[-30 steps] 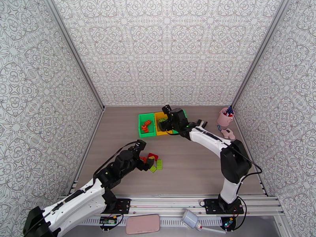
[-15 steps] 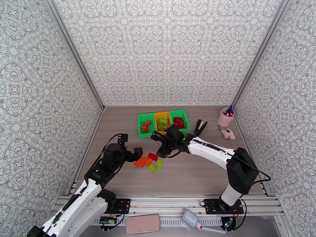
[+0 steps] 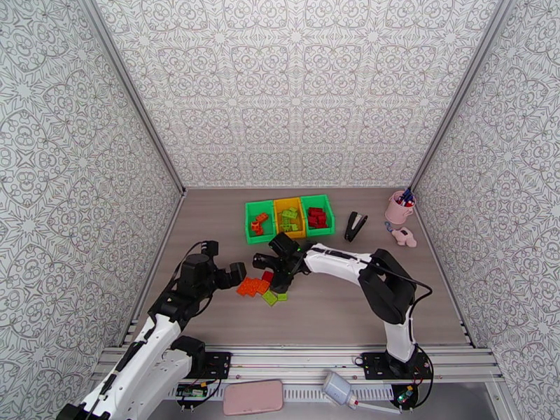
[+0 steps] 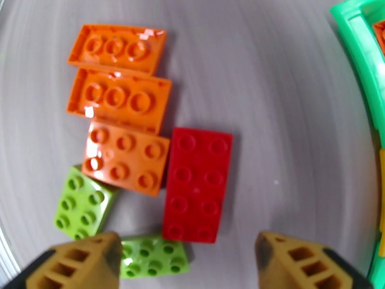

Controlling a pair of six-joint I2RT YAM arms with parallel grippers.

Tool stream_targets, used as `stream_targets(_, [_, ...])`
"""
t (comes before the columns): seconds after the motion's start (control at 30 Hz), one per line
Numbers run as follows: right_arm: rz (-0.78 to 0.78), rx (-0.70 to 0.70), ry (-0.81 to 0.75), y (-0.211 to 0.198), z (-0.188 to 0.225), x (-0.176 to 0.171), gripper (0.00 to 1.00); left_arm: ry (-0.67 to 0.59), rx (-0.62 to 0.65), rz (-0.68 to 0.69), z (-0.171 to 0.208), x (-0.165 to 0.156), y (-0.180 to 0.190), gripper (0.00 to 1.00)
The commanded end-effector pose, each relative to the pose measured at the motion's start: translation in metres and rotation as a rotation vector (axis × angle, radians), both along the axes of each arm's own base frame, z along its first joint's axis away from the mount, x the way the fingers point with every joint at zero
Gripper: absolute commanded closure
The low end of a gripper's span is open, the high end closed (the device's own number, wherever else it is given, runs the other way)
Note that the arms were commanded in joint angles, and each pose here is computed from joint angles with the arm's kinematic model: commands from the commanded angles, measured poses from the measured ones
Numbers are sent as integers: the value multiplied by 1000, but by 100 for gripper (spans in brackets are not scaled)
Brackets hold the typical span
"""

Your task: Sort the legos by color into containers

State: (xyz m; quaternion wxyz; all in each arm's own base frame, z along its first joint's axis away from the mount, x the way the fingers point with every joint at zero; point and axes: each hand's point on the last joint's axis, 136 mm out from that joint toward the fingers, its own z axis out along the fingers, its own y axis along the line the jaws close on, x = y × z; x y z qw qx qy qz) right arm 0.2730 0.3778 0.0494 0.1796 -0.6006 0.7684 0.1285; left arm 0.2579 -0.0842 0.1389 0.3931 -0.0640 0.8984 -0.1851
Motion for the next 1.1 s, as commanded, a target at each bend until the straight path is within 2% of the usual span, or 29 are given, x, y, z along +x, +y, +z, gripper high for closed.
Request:
stream_targets(0.0, [24,-20,20,6,-3,0,28,41,-10,7,-11,-5,2,1])
stream_targets(0.4, [6,-32,55,16,-21,6,44,39,3,9,-11,-6,3,1])
stream_targets(0.47, [-6,-34,58,17,-23,8,49,34,1,-4,-10,-6,2,2])
stream_targets(0.57, [-24,-35,64,17,-25,9,51,34,2,-9,-9,-6,1,2])
stream_targets(0.67, [-32,-26,63,18,-22,9,58,24,6,-24,-8,-6,-1,2])
stream_targets(0.77, [-48,-2,57,18,-16,9,69,2,4,-43,-5,-5,-4,2])
stream_targets(1.07, [-162,158,40,9,22,21,71,-98,6,-160,11,-4,-25,0])
